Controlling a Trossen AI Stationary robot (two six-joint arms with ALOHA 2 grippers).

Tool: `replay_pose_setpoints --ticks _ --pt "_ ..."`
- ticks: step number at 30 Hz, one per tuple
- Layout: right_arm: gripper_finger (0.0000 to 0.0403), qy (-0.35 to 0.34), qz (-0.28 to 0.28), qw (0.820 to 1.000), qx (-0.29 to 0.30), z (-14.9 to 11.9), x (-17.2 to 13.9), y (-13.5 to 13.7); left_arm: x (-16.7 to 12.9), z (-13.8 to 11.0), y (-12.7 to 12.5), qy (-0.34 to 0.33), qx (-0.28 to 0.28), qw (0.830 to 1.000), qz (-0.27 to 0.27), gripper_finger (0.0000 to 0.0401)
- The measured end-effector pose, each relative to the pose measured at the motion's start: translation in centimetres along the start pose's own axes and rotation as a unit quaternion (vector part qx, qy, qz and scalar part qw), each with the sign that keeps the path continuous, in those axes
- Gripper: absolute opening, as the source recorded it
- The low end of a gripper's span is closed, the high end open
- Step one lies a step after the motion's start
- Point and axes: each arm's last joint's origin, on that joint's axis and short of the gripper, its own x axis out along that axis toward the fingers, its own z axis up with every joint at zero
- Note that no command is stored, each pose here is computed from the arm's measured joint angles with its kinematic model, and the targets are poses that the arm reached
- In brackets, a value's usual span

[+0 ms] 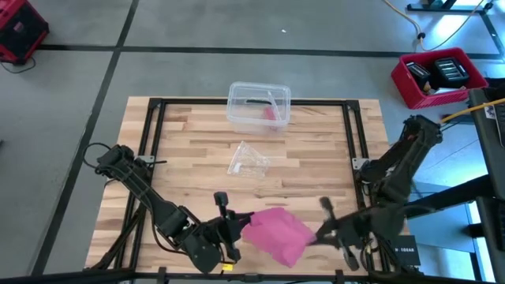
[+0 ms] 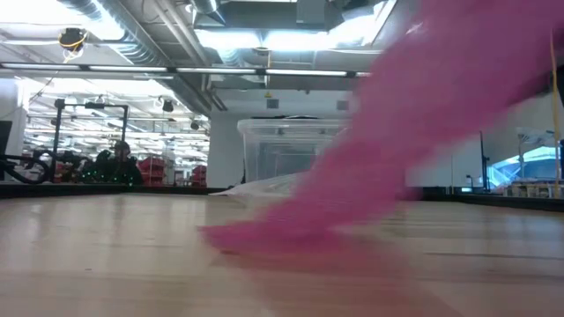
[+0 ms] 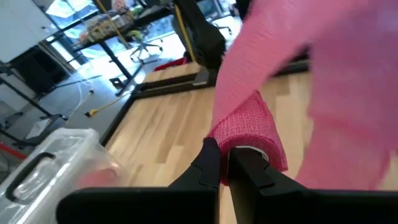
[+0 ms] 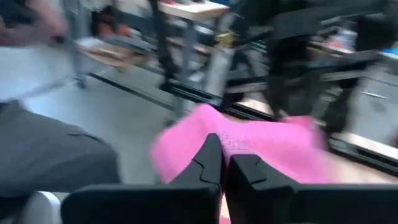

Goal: Roll bandage
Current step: Roll the pink bandage

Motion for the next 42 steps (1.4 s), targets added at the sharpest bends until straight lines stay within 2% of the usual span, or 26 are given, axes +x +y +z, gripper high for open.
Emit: replay_pose_setpoints --ticks 6,10,14,18,21,25,28,31,34,38,42 --pt "0.0005 0.042 -0.126 0.991 -0.024 3.2 -3.5 -2.2 -1.5 -1.1 -1.7 0.001 0.030 0.999 -0.045 0.0003" --pt "0.0003 0.090 -0.181 0.979 -0.016 2.5 -4.7 -4.3 -3.2 -0.4 -3.0 -0.039 0.028 0.995 -0.083 0.0005" --pt "0.0003 0.156 -0.205 0.966 0.005 0.3 -4.5 -5.8 -5.6 1.2 -4.2 -0.118 0.053 0.985 -0.116 0.0004" --pt "0.0002 0.206 -0.188 0.960 0.015 -2.7 -3.1 -6.1 -7.6 3.2 -4.2 -0.197 0.076 0.971 -0.109 0.0003" --pt "0.0002 0.216 -0.139 0.966 0.032 -5.0 -1.5 -5.7 -8.6 5.1 -3.3 -0.239 0.089 0.966 -0.052 0.0005" --pt "0.0002 0.192 -0.069 0.977 0.061 -7.3 0.0 -4.8 -9.2 6.8 -1.6 -0.251 0.108 0.962 0.032 0.0003" --pt "0.0010 0.165 -0.044 0.982 0.084 -8.1 0.7 -4.2 -8.9 7.6 -0.7 -0.254 0.122 0.957 0.061 0.0005" --pt "0.0038 0.154 -0.057 0.980 0.116 -8.0 1.0 -4.2 -8.0 7.8 -0.2 -0.249 0.123 0.958 0.074 0.0010" --pt "0.0088 0.146 -0.064 0.980 0.122 -7.0 0.7 -4.4 -7.3 7.7 -0.1 -0.242 0.121 0.960 0.077 0.0009" --pt "0.0167 0.146 -0.058 0.980 0.125 -3.9 -1.0 -5.3 -6.7 7.5 -0.1 -0.230 0.123 0.962 0.077 0.0005" --pt "0.0234 0.186 -0.017 0.970 0.157 -1.0 -3.4 -6.2 -6.6 7.4 -0.2 -0.223 0.123 0.964 0.077 0.0008"
